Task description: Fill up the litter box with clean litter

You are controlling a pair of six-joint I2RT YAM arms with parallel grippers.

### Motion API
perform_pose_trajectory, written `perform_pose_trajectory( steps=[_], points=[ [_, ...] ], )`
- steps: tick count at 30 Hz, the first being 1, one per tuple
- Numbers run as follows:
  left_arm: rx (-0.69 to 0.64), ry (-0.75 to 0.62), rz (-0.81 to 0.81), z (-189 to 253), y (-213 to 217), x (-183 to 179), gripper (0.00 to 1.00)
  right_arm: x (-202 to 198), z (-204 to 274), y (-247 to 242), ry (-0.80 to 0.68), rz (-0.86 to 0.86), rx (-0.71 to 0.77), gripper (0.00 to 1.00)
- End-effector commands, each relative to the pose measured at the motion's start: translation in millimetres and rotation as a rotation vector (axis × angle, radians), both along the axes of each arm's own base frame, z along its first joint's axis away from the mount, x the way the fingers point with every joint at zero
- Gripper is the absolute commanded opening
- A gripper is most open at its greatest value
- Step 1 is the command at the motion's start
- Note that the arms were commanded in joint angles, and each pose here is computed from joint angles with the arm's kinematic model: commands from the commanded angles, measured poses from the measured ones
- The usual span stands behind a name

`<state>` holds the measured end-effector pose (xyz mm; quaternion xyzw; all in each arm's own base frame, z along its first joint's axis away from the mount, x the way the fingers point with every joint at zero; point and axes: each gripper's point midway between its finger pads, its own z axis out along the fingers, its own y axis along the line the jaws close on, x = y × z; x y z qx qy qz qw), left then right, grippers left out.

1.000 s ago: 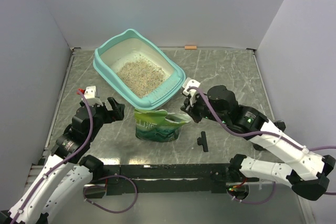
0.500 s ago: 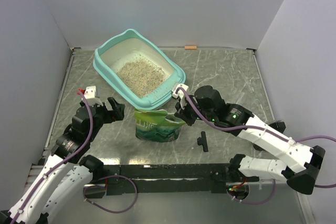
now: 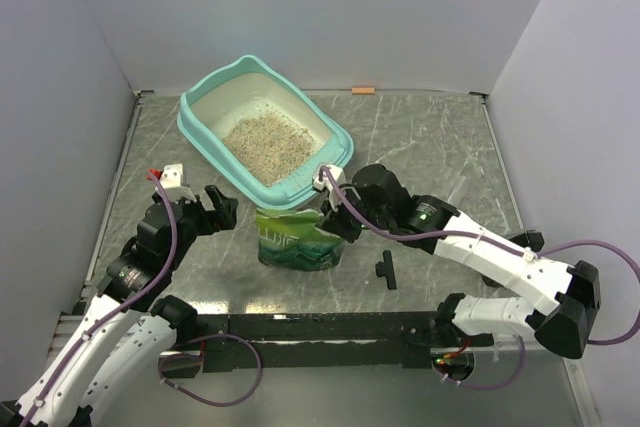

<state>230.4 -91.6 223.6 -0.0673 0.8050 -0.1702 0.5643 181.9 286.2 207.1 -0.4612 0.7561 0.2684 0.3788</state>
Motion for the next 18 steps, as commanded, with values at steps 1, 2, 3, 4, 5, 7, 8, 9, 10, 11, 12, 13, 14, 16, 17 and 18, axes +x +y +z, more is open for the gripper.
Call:
perform_pose_trajectory(
  steps=[1, 2, 3, 4, 5, 7, 8, 9, 10, 11, 12, 13, 14, 16, 17, 18],
  points=[
    [-0.004, -0.021, -0.02, 5, -4, 1, 0.96, 2, 7, 12, -0.003, 0.027, 0.046, 0.21],
    [-0.003, -0.021, -0.022, 5, -4, 1, 0.96, 0, 6, 13, 0.006, 0.036, 0.043, 0.27],
    [-0.003, -0.021, -0.023, 5, -4, 1, 0.96, -1, 4, 14, 0.016, 0.044, 0.038, 0.41],
    [-0.002, -0.018, -0.023, 4, -4, 1, 0.96, -3, 3, 15, 0.025, 0.055, 0.036, 0.48],
    [-0.001, -0.018, -0.024, 4, -4, 1, 0.97, -9, 0, 15, 0.047, 0.084, 0.03, 0.59],
    [-0.002, -0.019, -0.027, 5, -5, 1, 0.97, -13, -2, 15, 0.066, 0.102, 0.018, 0.7],
    [0.0, -0.017, -0.029, 4, -5, 1, 0.97, -16, -4, 12, 0.081, 0.109, 0.001, 0.78],
    [-0.002, -0.019, -0.03, 5, -5, 1, 0.97, -16, -2, 12, 0.078, 0.109, 0.001, 0.81],
    [-0.002, -0.019, -0.032, 5, -6, 1, 0.97, -16, 0, 12, 0.075, 0.113, 0.003, 0.84],
    [0.0, -0.015, -0.032, 3, -6, 1, 0.97, -17, 3, 11, 0.069, 0.113, 0.012, 0.91],
    [-0.001, -0.016, -0.032, 4, -6, 1, 0.97, -19, 6, 11, 0.064, 0.121, 0.024, 0.96],
    [-0.001, -0.016, -0.033, 4, -6, 1, 0.97, -20, 8, 12, 0.059, 0.129, 0.034, 0.99],
    [-0.002, -0.017, -0.033, 4, -6, 1, 0.97, -23, 14, 11, 0.052, 0.138, 0.054, 1.0],
    [-0.002, -0.017, -0.035, 4, -6, 1, 0.97, -25, 20, 12, 0.044, 0.149, 0.075, 1.0],
    [0.0, -0.016, -0.035, 3, -6, 1, 0.97, -25, 25, 12, 0.038, 0.147, 0.083, 1.0],
    [0.0, -0.016, -0.037, 3, -6, 1, 0.97, -24, 27, 12, 0.033, 0.144, 0.083, 1.0]
  ],
)
